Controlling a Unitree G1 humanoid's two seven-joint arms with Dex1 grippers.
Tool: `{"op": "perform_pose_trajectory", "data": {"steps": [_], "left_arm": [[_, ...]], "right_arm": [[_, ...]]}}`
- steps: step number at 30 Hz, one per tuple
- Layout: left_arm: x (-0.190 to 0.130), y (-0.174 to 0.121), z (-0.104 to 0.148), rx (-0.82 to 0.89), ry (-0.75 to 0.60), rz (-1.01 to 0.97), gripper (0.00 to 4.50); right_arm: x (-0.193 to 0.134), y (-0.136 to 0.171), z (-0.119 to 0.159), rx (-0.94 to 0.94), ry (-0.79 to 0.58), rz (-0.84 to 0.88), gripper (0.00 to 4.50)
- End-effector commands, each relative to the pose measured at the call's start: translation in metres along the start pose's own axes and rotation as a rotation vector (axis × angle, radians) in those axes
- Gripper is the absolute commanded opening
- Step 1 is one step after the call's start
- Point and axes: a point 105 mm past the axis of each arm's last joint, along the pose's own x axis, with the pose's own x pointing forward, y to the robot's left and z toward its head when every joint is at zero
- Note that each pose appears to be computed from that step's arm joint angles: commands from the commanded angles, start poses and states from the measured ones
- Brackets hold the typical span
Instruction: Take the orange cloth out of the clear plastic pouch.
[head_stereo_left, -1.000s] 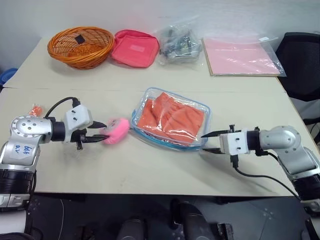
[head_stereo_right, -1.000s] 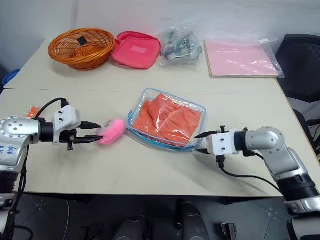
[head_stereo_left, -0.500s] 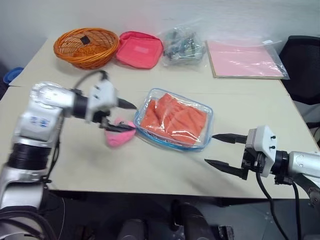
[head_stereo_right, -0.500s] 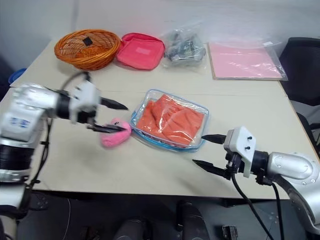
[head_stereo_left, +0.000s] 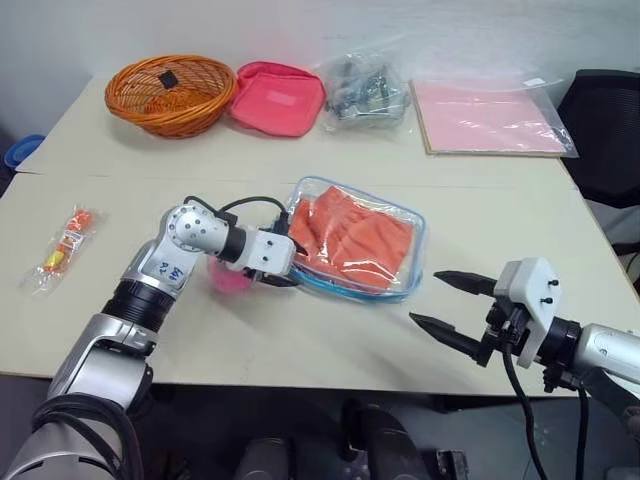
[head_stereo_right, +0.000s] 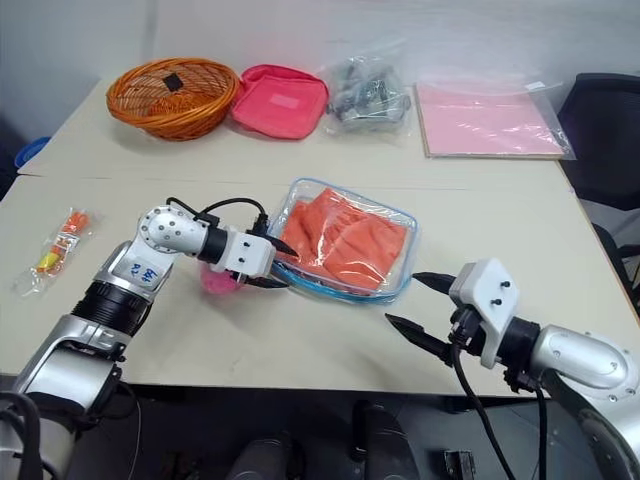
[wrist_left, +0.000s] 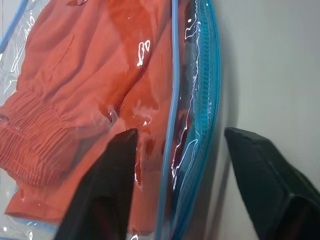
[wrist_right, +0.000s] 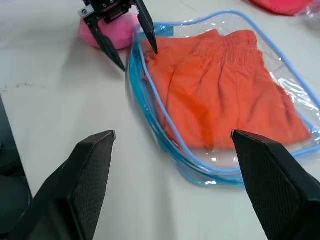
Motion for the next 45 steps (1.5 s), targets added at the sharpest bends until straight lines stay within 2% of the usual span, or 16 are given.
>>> {"op": "perform_pose_trajectory", "data": {"steps": [1,3,6,9,12,17,18,21,28,37,43,45], "left_arm": [[-0.008,0.014,0.012,-0.022,-0.070,0.068,1.59],[-0.008,0.017,0.018,-0.077,-0.122,0.075,1.06],[-0.012,0.023,0.031,-0.252,-0.234,0.082,0.07],[-0.015,0.031,0.041,-0.429,-0.316,0.101,0.00],[-0.013,0.035,0.047,-0.523,-0.347,0.130,0.00],[0.001,0.029,0.054,-0.533,-0.350,0.141,0.00],[0.004,0.030,0.055,-0.541,-0.355,0.151,0.00],[0.009,0.031,0.059,-0.547,-0.365,0.176,0.00],[0.012,0.033,0.066,-0.535,-0.376,0.195,0.00],[0.013,0.034,0.079,-0.521,-0.405,0.195,0.00],[0.014,0.035,0.072,-0.505,-0.376,0.209,0.00],[0.015,0.033,0.070,-0.501,-0.366,0.205,0.00]], "right_arm": [[-0.003,0.003,0.010,-0.037,-0.030,-0.009,3.90],[-0.001,0.005,0.008,-0.038,-0.024,0.002,3.90],[0.003,0.009,0.004,-0.055,-0.003,0.028,3.90],[0.010,0.013,0.001,-0.079,0.004,0.052,3.33],[0.023,0.012,-0.001,-0.149,0.018,0.052,2.34],[0.057,-0.008,-0.003,-0.333,0.047,-0.045,0.46],[0.065,-0.014,-0.002,-0.344,0.045,-0.073,0.19],[0.086,-0.025,0.000,-0.369,0.043,-0.134,0.40],[0.110,-0.029,-0.003,-0.390,0.061,-0.173,2.75],[0.122,-0.047,-0.026,-0.403,0.140,-0.206,2.75],[0.114,-0.046,-0.001,-0.402,0.056,-0.213,2.75],[0.109,-0.042,0.000,-0.397,0.055,-0.203,3.12]]}}
